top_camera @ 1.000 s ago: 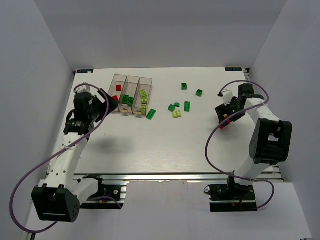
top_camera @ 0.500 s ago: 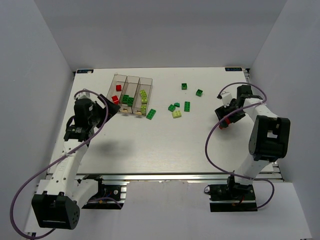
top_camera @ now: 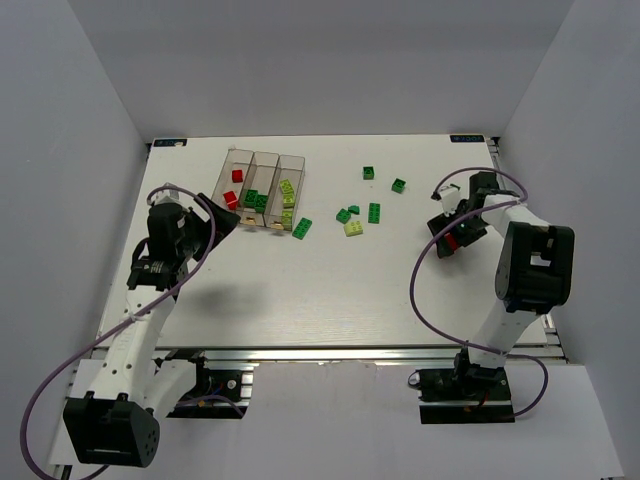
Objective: Sort the legos into containers by color
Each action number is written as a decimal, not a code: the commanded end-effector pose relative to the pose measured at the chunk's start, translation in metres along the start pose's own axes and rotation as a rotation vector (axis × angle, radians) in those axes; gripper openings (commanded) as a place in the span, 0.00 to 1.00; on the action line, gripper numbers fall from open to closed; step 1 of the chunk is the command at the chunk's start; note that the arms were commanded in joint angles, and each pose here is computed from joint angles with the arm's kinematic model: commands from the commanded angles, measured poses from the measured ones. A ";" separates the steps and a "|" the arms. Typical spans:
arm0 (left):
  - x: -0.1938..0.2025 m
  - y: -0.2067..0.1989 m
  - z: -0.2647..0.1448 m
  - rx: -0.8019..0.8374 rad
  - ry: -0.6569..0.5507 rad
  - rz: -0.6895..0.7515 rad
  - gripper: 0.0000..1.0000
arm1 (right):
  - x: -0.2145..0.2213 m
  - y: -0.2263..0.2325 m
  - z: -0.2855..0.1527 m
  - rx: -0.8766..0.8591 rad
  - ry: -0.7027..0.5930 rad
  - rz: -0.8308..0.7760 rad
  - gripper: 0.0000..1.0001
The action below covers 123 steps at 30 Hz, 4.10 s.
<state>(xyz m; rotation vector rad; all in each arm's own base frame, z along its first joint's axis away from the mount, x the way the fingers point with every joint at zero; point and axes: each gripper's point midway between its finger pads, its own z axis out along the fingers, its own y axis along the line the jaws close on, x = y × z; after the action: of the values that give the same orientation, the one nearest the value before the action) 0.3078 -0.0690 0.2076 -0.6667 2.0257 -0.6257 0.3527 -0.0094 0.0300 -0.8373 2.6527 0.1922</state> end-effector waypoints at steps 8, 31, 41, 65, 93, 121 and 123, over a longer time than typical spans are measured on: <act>-0.003 -0.007 -0.009 0.030 -0.013 -0.005 0.98 | -0.015 -0.008 -0.001 0.011 0.004 -0.009 0.81; 0.006 -0.079 -0.021 0.444 0.064 -0.169 0.97 | -0.067 0.050 -0.062 -0.244 -0.268 -0.214 0.06; 0.028 -0.119 -0.037 0.610 0.157 -0.158 0.97 | -0.109 0.139 -0.107 -0.412 -0.404 -0.510 0.02; 0.144 -0.182 -0.019 0.538 0.381 0.077 0.96 | -0.134 0.265 -0.148 -0.414 -0.484 -0.947 0.01; 0.192 -0.222 0.000 0.641 0.452 0.128 0.81 | -0.126 0.280 -0.154 -0.486 -0.506 -0.922 0.01; 0.203 -0.229 0.000 0.684 0.510 0.099 0.14 | -0.125 0.278 -0.150 -0.476 -0.501 -0.921 0.01; 0.202 -0.228 0.000 0.680 0.503 0.098 0.04 | -0.124 0.278 -0.148 -0.473 -0.498 -0.920 0.00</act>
<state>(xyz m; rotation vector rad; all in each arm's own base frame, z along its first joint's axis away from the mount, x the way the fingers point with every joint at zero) 0.2677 -0.3638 0.2177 -0.0666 2.1223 -1.4022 0.2502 0.2443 0.2080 -1.7835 1.6304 0.6617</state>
